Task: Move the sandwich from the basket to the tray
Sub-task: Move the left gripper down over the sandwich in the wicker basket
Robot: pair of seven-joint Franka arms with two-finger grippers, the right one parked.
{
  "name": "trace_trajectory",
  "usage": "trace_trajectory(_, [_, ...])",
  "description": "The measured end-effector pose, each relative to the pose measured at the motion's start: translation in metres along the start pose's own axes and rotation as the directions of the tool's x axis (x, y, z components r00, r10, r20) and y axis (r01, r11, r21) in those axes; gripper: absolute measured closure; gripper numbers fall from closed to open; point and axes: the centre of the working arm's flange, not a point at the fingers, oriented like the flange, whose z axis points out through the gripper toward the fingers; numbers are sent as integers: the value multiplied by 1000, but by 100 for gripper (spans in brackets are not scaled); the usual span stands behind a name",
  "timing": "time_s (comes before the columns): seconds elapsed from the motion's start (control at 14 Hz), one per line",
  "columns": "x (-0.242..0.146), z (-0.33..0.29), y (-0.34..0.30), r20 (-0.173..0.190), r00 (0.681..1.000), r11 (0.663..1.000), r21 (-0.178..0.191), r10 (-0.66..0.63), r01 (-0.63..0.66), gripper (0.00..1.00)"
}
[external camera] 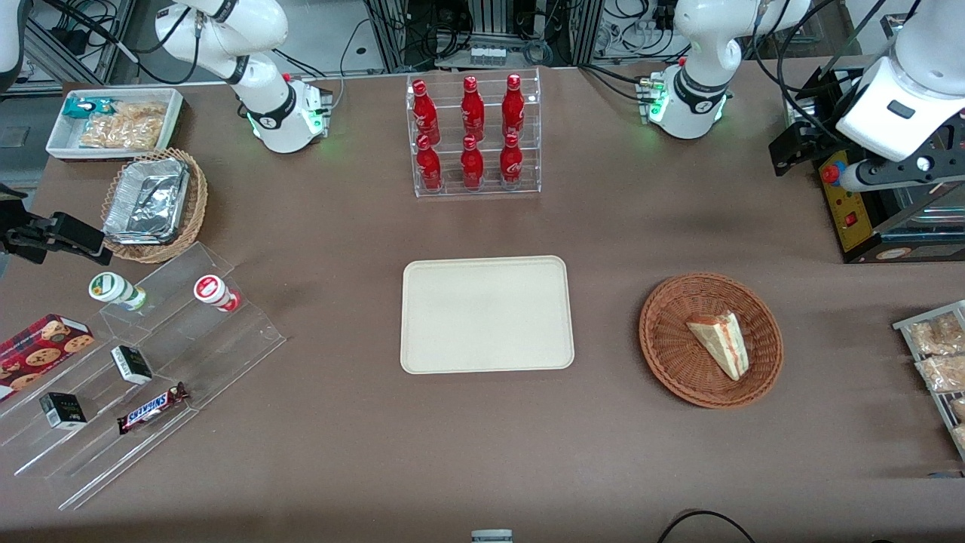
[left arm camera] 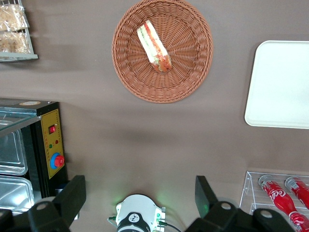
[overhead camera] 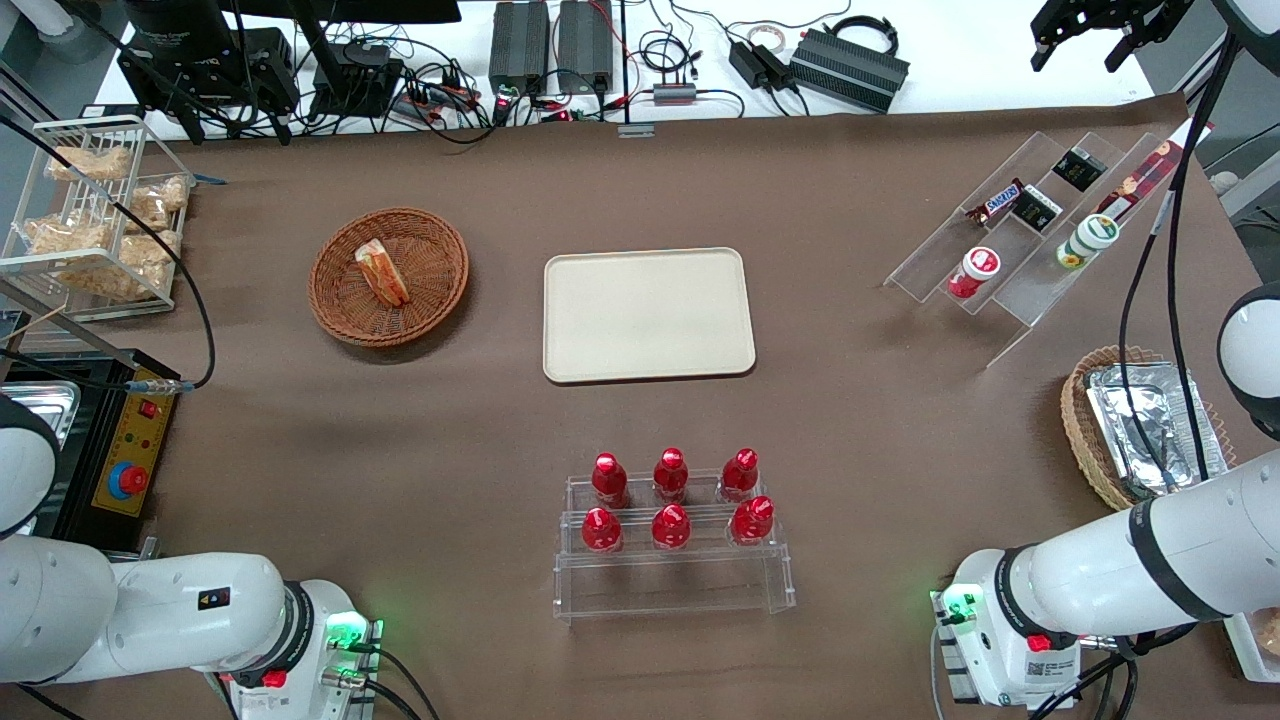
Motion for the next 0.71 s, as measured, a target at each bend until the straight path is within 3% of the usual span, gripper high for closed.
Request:
trace_trajectory(0.36, [13,15,-3,32,999,1000,-3,-4,4,0])
trace_trajectory(0.57, [31,36,-7,78,997,1000,-5,-10,10,0])
trace_trajectory(0.71, [45,61,-9,129,992,1000,-3,-18,19,0])
